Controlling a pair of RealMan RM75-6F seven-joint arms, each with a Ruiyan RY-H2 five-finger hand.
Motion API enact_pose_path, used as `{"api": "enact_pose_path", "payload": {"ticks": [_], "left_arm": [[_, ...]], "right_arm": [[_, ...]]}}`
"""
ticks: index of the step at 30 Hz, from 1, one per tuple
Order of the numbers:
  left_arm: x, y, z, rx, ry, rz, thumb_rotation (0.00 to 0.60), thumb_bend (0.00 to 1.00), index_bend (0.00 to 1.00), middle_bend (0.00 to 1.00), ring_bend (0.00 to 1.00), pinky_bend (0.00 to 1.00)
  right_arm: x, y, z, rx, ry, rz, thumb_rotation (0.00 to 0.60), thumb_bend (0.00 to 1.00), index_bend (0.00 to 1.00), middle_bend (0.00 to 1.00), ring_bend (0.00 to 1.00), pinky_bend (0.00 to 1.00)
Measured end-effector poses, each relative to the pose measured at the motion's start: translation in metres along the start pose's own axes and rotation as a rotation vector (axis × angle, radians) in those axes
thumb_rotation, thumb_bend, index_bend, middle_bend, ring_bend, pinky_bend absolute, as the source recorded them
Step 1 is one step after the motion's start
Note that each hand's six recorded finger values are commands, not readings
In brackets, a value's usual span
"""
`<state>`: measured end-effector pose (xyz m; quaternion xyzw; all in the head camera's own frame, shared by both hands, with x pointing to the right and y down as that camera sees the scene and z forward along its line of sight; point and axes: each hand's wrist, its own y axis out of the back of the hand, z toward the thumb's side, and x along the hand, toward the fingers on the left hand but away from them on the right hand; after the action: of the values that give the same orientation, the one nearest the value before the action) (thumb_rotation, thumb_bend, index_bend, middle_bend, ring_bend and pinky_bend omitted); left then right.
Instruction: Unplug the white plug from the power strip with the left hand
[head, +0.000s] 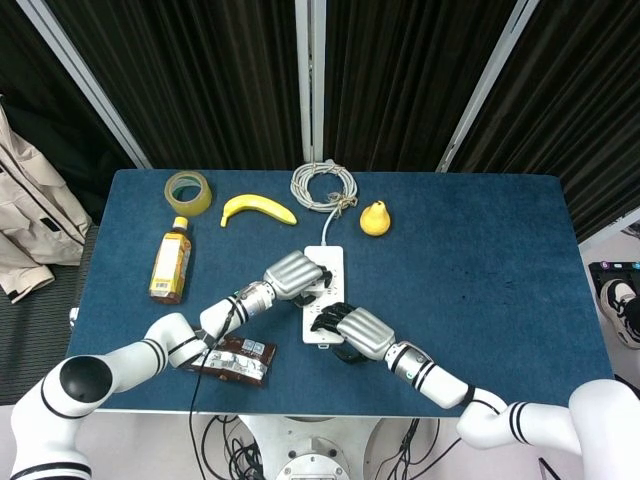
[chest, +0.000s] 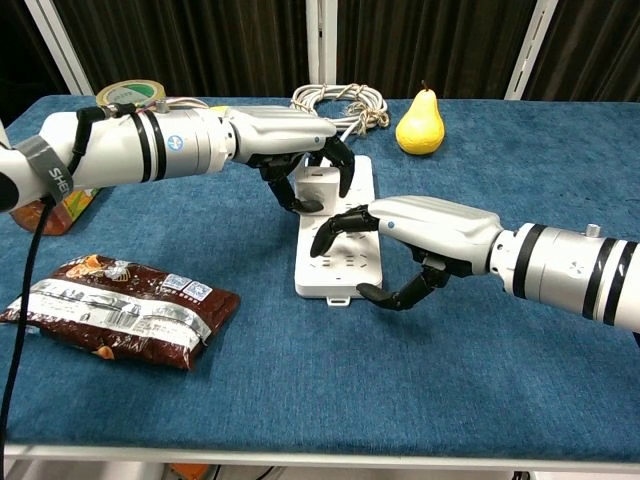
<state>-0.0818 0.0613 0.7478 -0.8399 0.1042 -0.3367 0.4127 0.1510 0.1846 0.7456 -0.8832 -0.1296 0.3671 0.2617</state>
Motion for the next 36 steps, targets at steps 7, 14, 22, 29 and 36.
{"api": "enact_pose_path", "payload": {"ticks": [7,14,22,29,36], "left_arm": [[-0.002,0.003,-0.005,-0.103,0.002,0.047,0.6,0.46,0.69,0.73,0.64,0.71],[-0.006,0.005,-0.011,-0.196,0.003,0.097,0.6,0.48,0.75,0.79,0.68,0.73],[-0.015,0.019,-0.017,-0.271,-0.001,0.214,0.6,0.48,0.7,0.75,0.64,0.71],[-0.036,0.026,-0.051,-0.245,0.103,0.292,0.6,0.44,0.51,0.55,0.41,0.46],[-0.049,0.008,-0.075,-0.069,0.234,0.194,0.6,0.18,0.2,0.19,0.05,0.12]], "right_arm": [[0.0,-0.001,0.001,-0.002,0.0,0.004,0.6,0.41,0.27,0.29,0.14,0.2],[0.001,-0.002,0.0,-0.004,-0.005,0.005,0.6,0.41,0.27,0.29,0.14,0.2],[0.002,0.001,0.001,-0.004,-0.002,-0.002,0.6,0.41,0.27,0.29,0.14,0.2],[0.006,0.01,0.006,-0.006,0.021,-0.058,0.6,0.41,0.27,0.28,0.14,0.2],[0.028,0.033,0.005,0.014,0.04,-0.158,0.6,0.4,0.27,0.28,0.14,0.2]]}}
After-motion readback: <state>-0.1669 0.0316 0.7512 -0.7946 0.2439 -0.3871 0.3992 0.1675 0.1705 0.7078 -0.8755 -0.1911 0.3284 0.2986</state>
